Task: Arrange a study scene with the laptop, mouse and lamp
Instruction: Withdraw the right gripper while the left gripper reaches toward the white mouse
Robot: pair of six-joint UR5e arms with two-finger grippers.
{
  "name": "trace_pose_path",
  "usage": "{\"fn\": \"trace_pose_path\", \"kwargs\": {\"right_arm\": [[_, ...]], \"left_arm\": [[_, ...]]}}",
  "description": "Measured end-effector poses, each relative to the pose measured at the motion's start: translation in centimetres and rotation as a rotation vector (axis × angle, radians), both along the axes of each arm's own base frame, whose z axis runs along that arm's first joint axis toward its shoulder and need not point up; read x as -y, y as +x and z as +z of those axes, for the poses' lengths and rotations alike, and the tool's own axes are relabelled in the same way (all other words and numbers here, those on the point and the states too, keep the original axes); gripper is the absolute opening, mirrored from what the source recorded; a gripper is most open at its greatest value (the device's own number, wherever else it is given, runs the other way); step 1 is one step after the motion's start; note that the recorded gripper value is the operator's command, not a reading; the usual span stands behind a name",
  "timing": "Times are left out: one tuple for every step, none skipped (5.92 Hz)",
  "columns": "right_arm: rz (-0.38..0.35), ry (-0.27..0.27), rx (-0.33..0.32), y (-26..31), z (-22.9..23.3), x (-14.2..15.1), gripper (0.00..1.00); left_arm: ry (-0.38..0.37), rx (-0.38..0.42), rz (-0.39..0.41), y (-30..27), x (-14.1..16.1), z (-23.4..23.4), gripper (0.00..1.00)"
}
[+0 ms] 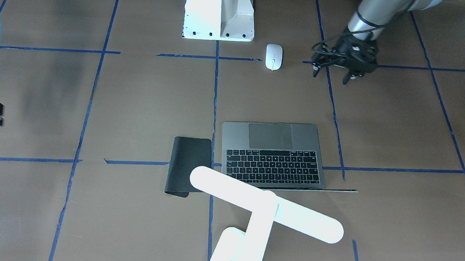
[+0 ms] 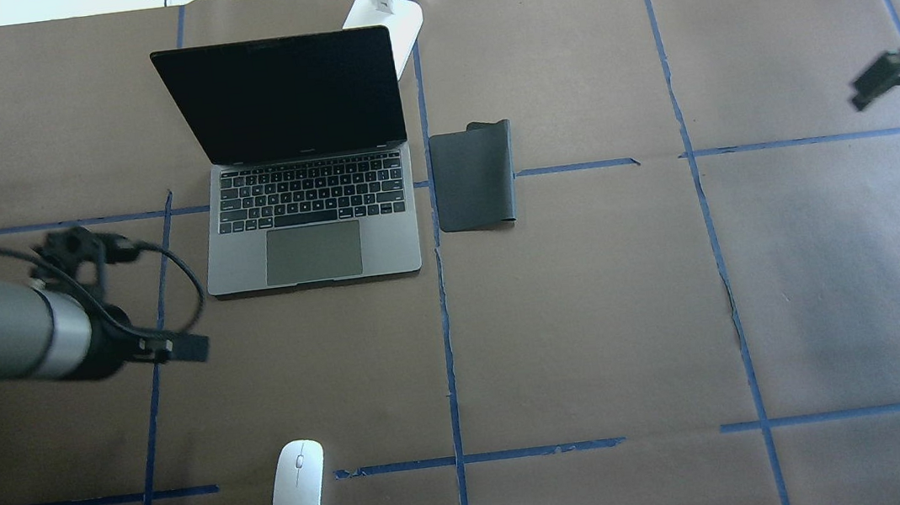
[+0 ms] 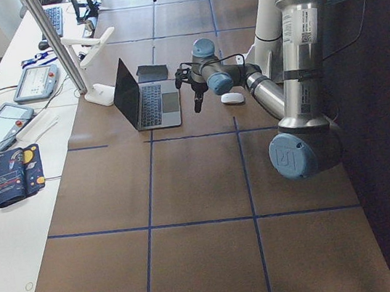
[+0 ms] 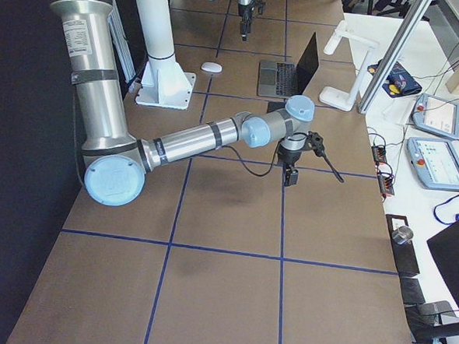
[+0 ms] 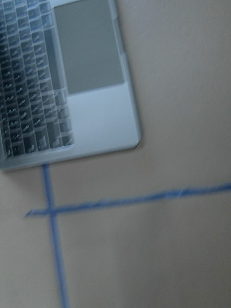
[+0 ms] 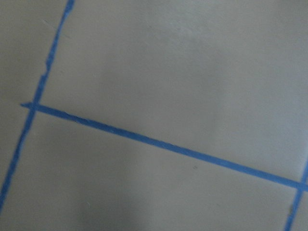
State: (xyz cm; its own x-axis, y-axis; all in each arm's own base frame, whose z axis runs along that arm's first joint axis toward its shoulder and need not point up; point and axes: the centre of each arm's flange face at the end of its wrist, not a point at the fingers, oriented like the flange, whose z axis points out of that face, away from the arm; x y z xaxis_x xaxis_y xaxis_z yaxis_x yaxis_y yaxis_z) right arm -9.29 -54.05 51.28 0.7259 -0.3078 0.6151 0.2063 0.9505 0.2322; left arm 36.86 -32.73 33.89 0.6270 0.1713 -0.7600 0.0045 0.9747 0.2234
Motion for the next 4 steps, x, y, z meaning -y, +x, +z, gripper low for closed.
{"fn": "trace_pose_path", "kwargs": {"right_arm": [[-0.041, 0.017, -0.007, 5.9, 4.2, -3.3, 1.0], [-0.054, 0.012, -0.011, 10.1, 7.9, -6.7, 1.0], [-0.049, -0.004, -0.013, 12.3, 10.2, -8.9, 1.0], [-0.046, -0.016, -0.014, 13.0, 11.3, -9.8, 1.0]], "left_arm": [[0.002, -0.003, 0.008, 3.5, -3.7, -0.8, 1.0], [-0.008, -0.007, 0.026, 6.4, -7.2, -1.3, 1.0], [-0.022, -0.006, 0.047, 8.9, -10.9, -1.3, 1.0], [-0.031, 0.0, 0.063, 11.0, -13.8, -1.2, 1.0]]}}
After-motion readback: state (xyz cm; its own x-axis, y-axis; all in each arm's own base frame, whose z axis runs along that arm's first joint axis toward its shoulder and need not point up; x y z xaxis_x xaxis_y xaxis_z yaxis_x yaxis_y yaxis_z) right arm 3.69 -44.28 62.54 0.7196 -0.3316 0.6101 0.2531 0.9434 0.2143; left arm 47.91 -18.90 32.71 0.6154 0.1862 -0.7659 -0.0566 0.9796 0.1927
